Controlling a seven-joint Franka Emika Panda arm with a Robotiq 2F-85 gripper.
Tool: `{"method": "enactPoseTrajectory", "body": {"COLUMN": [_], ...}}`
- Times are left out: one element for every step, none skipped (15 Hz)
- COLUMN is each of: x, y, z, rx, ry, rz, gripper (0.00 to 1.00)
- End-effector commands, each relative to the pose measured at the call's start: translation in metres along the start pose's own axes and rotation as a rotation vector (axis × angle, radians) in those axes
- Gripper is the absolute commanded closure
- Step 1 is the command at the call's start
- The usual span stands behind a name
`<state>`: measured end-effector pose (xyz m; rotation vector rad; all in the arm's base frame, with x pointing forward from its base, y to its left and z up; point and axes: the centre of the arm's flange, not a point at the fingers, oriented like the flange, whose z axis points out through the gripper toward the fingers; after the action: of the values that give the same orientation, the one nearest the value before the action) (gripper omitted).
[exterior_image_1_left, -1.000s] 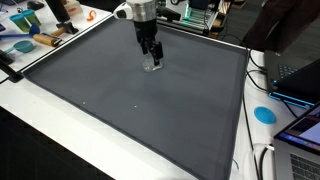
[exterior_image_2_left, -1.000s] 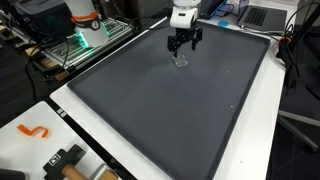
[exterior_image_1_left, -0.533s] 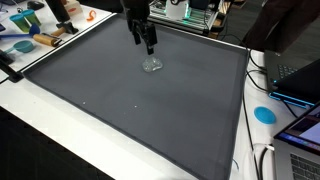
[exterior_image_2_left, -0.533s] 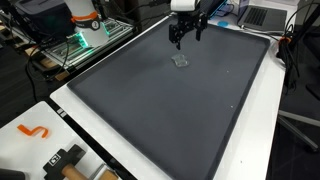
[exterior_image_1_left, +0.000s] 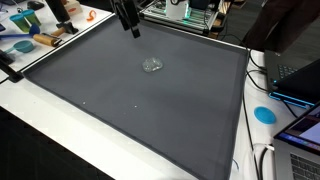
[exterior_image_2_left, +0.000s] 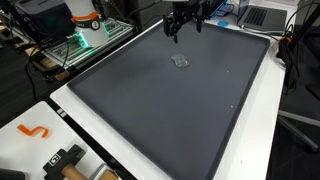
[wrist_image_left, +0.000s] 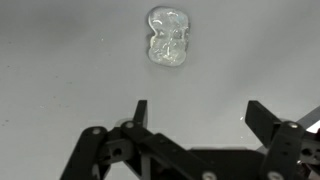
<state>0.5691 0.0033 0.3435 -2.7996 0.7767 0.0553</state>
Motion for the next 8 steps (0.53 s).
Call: {"method": "enactPoseTrajectory", "body": {"x": [0.019, 0.024, 0.028, 0.032, 0.036, 0.039, 0.043, 0.047], "y": [0.018, 0.023, 0.027, 0.031, 0.034, 0.038, 0.040, 0.043], "z": [-0.013, -0.015, -0.017, -0.018, -0.018, -0.018, -0.018, -0.016], "rx": [0.042, 0.050, 0.058, 0.066, 0.071, 0.078, 0.083, 0.091], "ry": [-0.072, -0.084, -0.099, -0.112, -0.122, -0.131, -0.138, -0.145], "rz": [0.024, 0.031, 0.034, 0.043, 0.049, 0.052, 0.056, 0.063], "gripper": [0.00, 0.00, 0.00, 0.00, 0.00, 0.00, 0.00, 0.00]}}
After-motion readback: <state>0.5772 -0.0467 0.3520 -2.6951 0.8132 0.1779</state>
